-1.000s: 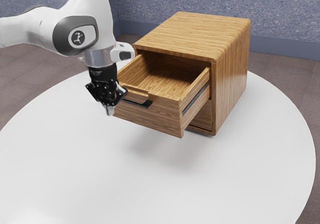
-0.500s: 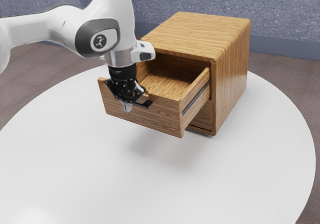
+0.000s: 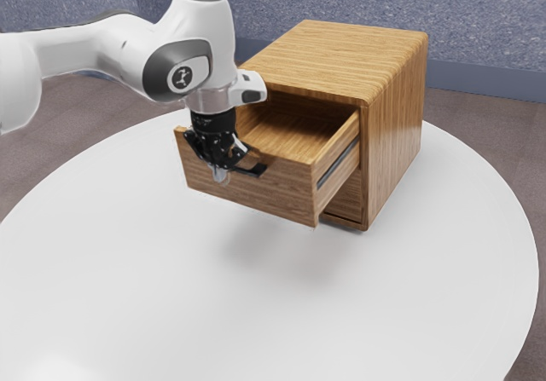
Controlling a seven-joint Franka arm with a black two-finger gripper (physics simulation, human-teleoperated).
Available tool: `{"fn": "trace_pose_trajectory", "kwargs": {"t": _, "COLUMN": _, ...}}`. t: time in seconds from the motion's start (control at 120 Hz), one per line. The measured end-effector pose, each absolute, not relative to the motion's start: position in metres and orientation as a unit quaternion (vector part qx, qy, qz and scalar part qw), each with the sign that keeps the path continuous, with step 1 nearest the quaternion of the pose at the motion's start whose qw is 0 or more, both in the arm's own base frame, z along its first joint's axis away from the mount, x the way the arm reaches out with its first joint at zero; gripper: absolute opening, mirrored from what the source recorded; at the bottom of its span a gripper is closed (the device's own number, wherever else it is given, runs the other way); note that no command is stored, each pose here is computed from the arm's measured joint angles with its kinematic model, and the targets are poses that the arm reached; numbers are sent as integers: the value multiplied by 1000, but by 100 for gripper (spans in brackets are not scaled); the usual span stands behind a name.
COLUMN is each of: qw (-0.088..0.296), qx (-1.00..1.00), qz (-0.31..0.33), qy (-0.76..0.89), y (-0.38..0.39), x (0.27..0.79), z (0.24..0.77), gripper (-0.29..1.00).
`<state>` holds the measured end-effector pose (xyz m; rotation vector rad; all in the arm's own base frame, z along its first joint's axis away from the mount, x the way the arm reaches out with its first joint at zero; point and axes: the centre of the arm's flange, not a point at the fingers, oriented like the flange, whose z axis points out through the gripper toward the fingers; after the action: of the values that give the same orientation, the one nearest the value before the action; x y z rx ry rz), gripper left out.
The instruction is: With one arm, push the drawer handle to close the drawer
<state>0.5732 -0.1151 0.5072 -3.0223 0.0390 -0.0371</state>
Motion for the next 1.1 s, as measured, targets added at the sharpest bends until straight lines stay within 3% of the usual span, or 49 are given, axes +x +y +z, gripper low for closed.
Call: {"fn": "trace_pose_trajectory", "kwargs": {"t": 1.1, "qw": 76, "qx": -986, "qz": -142, "qy": 38, "y": -142, "x": 649, "z": 508, "gripper": -8}}
